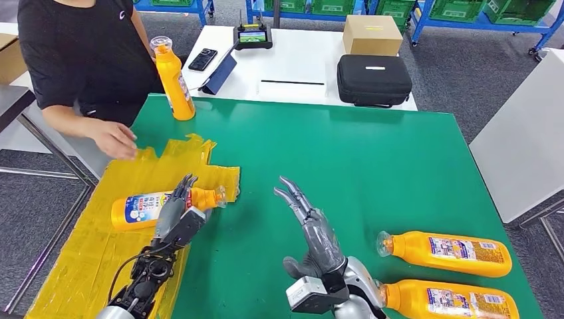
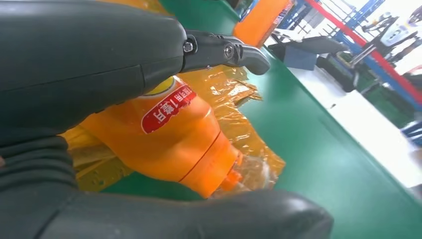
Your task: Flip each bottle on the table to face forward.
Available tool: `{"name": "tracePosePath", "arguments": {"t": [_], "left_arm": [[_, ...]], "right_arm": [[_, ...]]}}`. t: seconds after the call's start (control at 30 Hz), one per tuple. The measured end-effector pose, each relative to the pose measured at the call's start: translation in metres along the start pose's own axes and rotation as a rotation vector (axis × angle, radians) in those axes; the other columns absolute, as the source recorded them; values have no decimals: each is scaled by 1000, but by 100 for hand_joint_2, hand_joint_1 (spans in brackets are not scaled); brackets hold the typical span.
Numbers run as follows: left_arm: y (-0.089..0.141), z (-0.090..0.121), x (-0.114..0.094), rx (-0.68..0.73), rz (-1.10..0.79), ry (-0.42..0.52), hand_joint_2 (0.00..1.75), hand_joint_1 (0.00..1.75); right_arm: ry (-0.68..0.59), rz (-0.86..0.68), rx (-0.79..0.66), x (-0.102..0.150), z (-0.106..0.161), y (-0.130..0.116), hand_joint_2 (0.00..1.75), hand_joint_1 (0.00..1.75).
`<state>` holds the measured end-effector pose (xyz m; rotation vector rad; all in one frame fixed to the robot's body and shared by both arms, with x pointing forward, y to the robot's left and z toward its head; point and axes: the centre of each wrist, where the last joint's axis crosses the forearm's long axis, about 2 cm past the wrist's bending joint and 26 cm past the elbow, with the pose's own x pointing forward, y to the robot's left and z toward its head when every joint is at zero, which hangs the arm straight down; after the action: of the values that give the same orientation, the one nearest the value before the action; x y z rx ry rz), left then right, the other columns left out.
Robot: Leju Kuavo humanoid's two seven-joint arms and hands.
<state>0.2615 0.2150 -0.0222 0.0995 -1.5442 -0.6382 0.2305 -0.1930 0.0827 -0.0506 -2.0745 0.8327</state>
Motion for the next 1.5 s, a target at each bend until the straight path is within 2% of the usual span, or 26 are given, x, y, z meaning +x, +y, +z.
{"name": "tracePosePath", "arguments": {"t": [0.07,0.2,0.3,0.37,0.43,0.57,0.7,0.87,1.0,1.1,1.33,1.5], "left_arm": [[1,0,1,42,124,-12,0,0],[7,1,9,181,430,-74,0,0],[22,17,20,335,608,-166,0,0],[30,25,24,382,638,-194,0,0],[31,28,25,391,641,-199,0,0],[48,63,31,487,627,-268,0,0],[50,75,38,521,619,-290,0,0],[53,80,45,563,620,-308,0,0],[55,87,47,594,622,-308,0,0],[56,93,47,610,625,-307,0,0],[62,109,45,654,630,-314,0,0],[64,112,45,655,636,-316,0,0]], "right_arm": [[26,36,-3,-2,3,-2,175,0],[127,133,-8,-5,24,-13,175,0],[249,195,-23,7,75,-37,175,0],[278,214,-20,18,97,-50,175,0],[284,218,-15,21,103,-53,175,0],[269,282,25,67,141,-76,175,0],[264,337,-11,81,147,-98,175,0],[226,391,-34,84,148,-121,175,0],[245,421,-36,90,153,-136,175,0],[303,436,-3,96,163,-145,175,0],[529,505,173,101,192,-163,175,0],[606,369,272,107,210,-169,175,0]]}}
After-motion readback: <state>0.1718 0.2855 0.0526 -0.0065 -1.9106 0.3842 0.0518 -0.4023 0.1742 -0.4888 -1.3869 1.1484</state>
